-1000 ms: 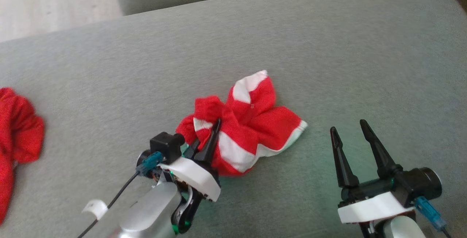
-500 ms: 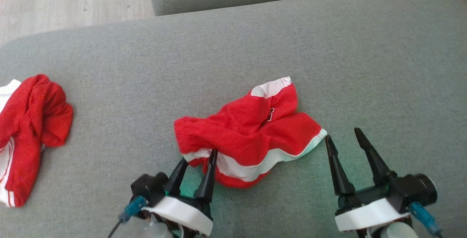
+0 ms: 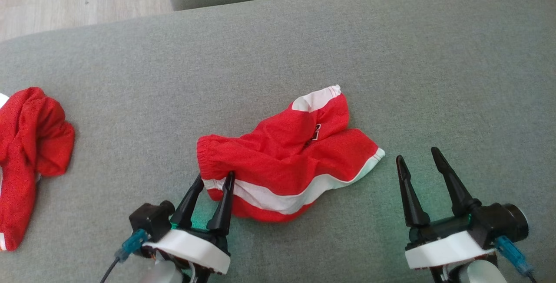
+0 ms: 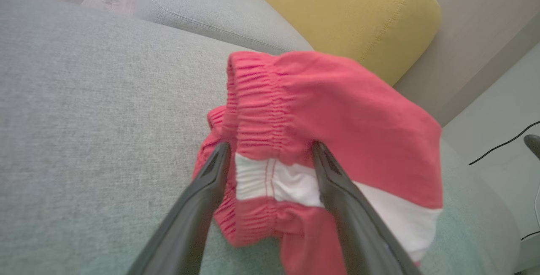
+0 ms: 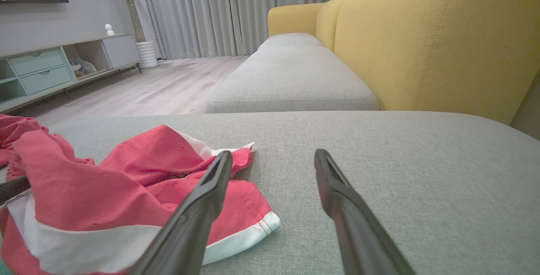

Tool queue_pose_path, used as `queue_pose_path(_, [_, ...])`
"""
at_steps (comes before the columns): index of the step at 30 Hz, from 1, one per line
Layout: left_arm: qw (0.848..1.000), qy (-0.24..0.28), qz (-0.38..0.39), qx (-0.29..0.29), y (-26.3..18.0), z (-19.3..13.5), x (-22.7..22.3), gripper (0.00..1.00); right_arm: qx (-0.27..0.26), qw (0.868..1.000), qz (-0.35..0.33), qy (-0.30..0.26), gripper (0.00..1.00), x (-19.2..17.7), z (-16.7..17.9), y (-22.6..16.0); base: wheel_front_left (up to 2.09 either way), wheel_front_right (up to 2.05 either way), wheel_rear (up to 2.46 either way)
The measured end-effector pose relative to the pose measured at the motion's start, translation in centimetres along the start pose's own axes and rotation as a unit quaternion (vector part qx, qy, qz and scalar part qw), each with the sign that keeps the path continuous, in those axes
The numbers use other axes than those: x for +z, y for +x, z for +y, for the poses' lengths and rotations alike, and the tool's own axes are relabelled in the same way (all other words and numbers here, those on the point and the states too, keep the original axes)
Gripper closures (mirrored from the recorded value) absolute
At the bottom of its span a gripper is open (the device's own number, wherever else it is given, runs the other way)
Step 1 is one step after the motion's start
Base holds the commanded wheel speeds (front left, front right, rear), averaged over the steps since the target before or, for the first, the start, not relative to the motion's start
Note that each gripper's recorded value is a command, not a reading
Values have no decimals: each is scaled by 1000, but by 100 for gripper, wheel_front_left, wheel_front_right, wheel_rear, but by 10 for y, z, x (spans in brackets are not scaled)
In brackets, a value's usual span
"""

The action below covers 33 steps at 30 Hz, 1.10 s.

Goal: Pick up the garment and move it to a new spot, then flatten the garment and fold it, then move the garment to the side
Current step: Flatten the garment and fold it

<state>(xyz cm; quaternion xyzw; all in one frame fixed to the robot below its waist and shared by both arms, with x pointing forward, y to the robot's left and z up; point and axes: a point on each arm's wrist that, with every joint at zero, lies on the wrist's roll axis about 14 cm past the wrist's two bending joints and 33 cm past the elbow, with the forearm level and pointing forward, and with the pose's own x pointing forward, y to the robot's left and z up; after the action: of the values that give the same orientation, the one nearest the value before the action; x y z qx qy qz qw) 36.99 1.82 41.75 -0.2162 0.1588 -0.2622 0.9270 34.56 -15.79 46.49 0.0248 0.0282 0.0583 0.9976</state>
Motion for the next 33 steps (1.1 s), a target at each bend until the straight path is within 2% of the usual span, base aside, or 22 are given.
queue_pose_path(17, [1000, -14, -1, -10, -14, -4, -1, 0, -3, 1000, 5, 2, 0, -3, -1, 1, 0, 0, 0])
queue_pose_path(19, [1000, -14, -4, -14, -14, -5, 0, 4, -2, 1000, 7, 2, 0, -4, -1, 1, 0, 0, 0])
queue_pose_path(20, [1000, -15, -5, -16, -13, -7, 1, 8, -2, 1000, 8, 2, 0, -5, -1, 1, 0, 0, 0])
queue_pose_path(21, [1000, -15, -5, -19, -13, -8, 1, 19, -2, 1000, 8, 2, 0, -5, -1, 2, 0, 0, 0])
queue_pose_path(24, [999, -22, -1, -24, -14, -12, -2, 62, -3, 1000, 11, 2, 0, -7, -1, 1, 0, 0, 0])
queue_pose_path(27, [999, -24, 8, -29, -17, -14, -7, 95, -4, 1000, 11, 2, 0, -7, -2, 1, 0, 0, 0])
queue_pose_path(28, [999, -24, 11, -30, -18, -15, -9, 100, -3, 1000, 11, 3, 0, -7, -2, 1, 0, 0, 0])
queue_pose_path(33, [999, -24, 19, -39, -22, -20, -13, 100, -3, 1000, 11, 3, 0, -7, -1, 1, 0, 0, 0])
